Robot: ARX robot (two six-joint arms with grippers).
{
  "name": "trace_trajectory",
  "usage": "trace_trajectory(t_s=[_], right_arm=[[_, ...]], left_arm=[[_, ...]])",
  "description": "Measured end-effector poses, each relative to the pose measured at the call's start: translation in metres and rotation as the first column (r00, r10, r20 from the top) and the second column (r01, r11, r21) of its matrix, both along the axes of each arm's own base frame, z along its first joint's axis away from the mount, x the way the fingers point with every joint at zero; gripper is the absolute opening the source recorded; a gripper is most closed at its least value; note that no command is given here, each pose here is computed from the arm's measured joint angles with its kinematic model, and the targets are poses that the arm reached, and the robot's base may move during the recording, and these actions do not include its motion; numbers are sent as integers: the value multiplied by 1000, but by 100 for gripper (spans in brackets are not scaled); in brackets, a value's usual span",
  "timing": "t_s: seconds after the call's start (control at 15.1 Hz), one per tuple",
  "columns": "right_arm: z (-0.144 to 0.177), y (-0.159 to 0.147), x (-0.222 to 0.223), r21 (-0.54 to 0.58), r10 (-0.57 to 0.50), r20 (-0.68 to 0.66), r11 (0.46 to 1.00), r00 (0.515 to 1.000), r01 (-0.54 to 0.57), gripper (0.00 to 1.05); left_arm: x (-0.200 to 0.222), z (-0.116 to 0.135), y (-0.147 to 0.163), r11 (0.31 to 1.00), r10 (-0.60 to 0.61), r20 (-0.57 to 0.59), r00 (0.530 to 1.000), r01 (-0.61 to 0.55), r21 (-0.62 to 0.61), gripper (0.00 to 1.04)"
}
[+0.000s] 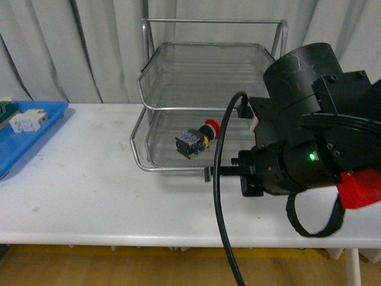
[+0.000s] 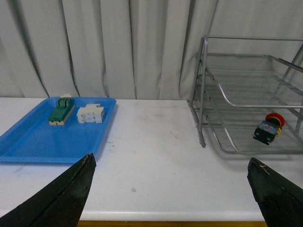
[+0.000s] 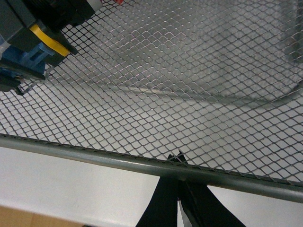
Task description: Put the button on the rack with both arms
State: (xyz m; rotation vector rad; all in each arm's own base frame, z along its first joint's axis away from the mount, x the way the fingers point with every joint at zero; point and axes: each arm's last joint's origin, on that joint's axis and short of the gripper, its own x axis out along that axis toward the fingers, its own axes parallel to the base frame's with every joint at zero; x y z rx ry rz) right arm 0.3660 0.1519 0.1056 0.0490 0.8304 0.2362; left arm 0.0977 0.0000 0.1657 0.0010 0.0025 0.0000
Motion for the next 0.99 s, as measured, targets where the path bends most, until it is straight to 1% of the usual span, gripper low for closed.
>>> trace_trajectory(t_s=[0.13,0.26,0.33,0.4,0.46,0.53,0.6,0.66,0.73,0.79,0.86,0.93,0.99], right_arm=[[2,-2,33,-21,-21,21,1000,1000,22,2],[-3,-4,62,-50,-38,40,998,999,40,2],[-3,-6,72,-49,-48,57,997,997,51,2],[-1,-8,73,-21,-34,73,999,997,35,2],[1,-13,65,6,-28,76,1000,997,28,2],[9,-25,47,43,-37,97,999,995,33,2],[14,-27,39,53,-37,113,998,993,31,2],[23,-36,26,79,-48,140,996,989,37,2],[38,-48,3,121,-85,205,991,975,61,2],[47,-55,-12,137,-105,232,988,967,75,6],[48,-58,-13,140,-147,359,985,922,103,9],[30,-72,-35,65,-205,563,977,800,205,2],[21,-89,-64,32,-195,620,974,760,223,2]], left_arm=[[0,0,0,1000,0,0,1000,0,0,98],[0,0,0,1000,0,0,1000,0,0,98],[0,0,0,1000,0,0,1000,0,0,98],[0,0,0,1000,0,-1,1000,0,0,98],[0,0,0,1000,0,0,1000,0,0,98],[0,0,0,1000,0,-1,1000,0,0,98],[0,0,0,1000,0,0,1000,0,0,98],[0,0,0,1000,0,0,1000,0,0,98],[0,0,0,1000,0,0,1000,0,0,98],[0,0,0,1000,0,0,1000,0,0,98],[0,0,0,1000,0,0,1000,0,0,98],[0,0,0,1000,-1,0,1000,1,0,98],[0,0,0,1000,3,-3,1000,-3,0,98]])
